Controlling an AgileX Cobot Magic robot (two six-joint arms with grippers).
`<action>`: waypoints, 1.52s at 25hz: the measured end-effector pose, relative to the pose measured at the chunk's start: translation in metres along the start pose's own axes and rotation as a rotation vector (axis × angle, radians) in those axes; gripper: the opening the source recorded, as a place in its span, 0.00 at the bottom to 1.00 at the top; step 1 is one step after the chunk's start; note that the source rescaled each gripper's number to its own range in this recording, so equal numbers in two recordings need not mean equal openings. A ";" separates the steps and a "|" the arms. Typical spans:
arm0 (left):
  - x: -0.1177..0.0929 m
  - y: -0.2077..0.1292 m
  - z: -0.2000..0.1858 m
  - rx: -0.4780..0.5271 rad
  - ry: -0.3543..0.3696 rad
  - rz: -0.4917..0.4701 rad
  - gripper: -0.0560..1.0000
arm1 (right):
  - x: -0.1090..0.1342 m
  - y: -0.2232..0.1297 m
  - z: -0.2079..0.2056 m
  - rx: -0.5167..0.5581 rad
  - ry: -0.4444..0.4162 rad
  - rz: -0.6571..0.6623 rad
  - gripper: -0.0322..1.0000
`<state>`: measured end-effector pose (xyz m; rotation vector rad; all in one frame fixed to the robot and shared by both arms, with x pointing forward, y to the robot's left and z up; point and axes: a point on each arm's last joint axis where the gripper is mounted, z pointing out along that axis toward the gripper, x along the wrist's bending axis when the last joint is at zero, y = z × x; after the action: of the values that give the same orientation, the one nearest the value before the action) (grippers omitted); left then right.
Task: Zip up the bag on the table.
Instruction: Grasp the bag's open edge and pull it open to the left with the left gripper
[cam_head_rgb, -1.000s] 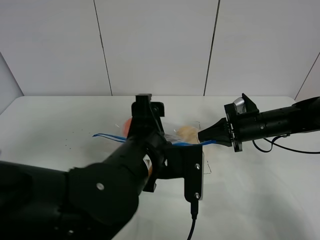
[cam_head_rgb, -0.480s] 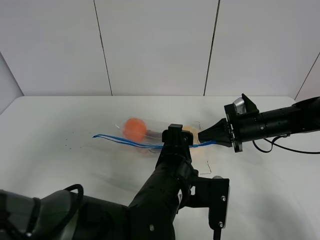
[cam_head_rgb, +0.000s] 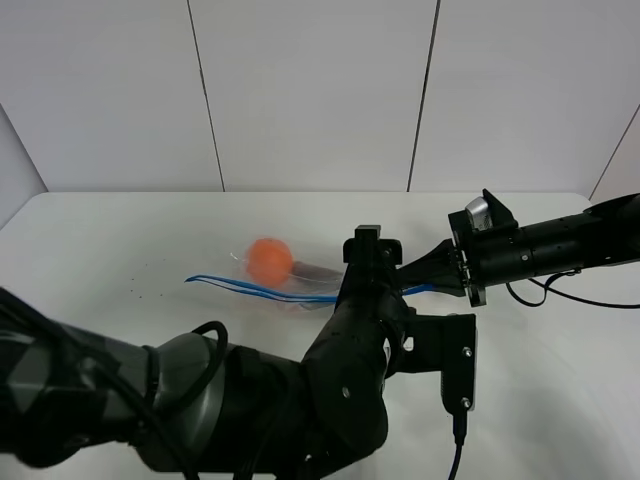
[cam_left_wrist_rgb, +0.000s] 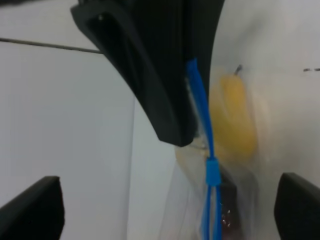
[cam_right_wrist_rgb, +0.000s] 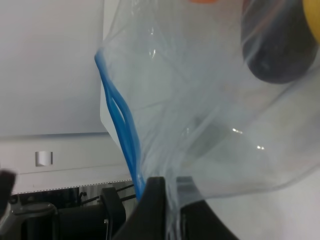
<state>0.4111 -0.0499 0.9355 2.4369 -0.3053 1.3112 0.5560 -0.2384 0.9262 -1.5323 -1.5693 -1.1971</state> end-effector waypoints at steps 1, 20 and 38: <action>0.000 -0.002 0.002 0.002 -0.004 -0.003 0.94 | 0.000 0.000 0.000 0.000 0.000 0.000 0.03; -0.002 -0.003 0.005 -0.024 -0.056 -0.005 0.47 | 0.000 0.000 0.000 -0.003 0.002 0.001 0.03; 0.007 0.000 0.011 -0.059 -0.078 -0.035 0.35 | 0.000 0.001 0.000 -0.006 0.003 0.003 0.03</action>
<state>0.4235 -0.0542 0.9357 2.4365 -0.3151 1.1782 0.5565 -0.2384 0.9266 -1.5350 -1.5626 -1.2032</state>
